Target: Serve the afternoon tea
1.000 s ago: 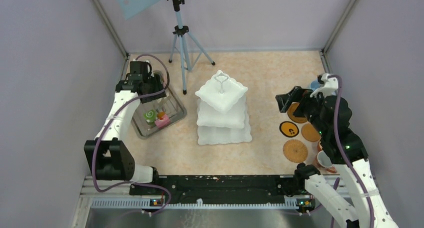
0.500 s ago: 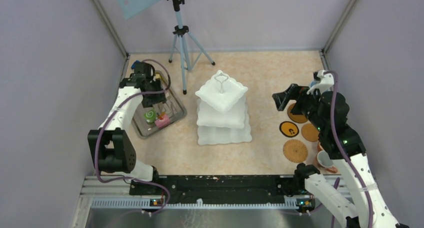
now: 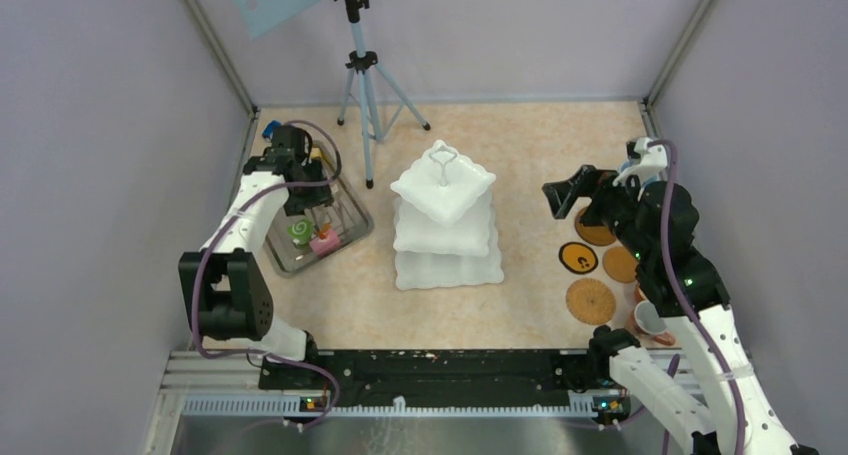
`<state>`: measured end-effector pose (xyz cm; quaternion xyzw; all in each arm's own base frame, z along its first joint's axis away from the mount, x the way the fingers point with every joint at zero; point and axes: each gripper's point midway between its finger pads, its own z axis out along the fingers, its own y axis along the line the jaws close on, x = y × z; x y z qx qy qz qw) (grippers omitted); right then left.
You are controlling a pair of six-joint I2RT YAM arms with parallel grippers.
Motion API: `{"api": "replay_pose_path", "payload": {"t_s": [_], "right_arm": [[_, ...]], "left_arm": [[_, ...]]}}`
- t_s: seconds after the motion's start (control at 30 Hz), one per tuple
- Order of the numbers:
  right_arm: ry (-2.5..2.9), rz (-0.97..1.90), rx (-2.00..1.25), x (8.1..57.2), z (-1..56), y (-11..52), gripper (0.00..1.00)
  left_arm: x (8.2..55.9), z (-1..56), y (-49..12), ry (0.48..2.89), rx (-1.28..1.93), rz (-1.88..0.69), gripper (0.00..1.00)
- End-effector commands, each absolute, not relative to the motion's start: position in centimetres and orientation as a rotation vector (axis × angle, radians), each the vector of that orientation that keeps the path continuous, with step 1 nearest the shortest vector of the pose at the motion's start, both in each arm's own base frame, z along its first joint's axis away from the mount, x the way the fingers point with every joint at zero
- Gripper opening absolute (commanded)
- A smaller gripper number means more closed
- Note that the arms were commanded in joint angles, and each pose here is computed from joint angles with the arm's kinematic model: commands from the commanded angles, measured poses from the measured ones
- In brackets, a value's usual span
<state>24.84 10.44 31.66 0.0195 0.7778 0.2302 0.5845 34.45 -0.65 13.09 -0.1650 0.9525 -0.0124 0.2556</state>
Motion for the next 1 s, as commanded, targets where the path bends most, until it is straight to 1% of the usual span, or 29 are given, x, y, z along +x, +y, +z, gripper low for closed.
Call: {"api": "replay_pose_path", "payload": {"t_s": [0.0,0.5,0.97], "right_arm": [[1.786,0.549,0.031,25.1,32.2,10.8,0.99],[1.793,0.544,0.03,25.5,31.9,10.9,0.99],[1.791,0.542,0.034,25.3,31.9,10.7,0.99]], "left_arm": [[36.0,13.4,-1.7,2.533,-0.441,-0.085,0.66],[35.9,11.8,-1.8,2.568,-0.44,-0.037,0.71],[36.5,10.0,-1.5,2.584,-0.457,-0.006,0.7]]}}
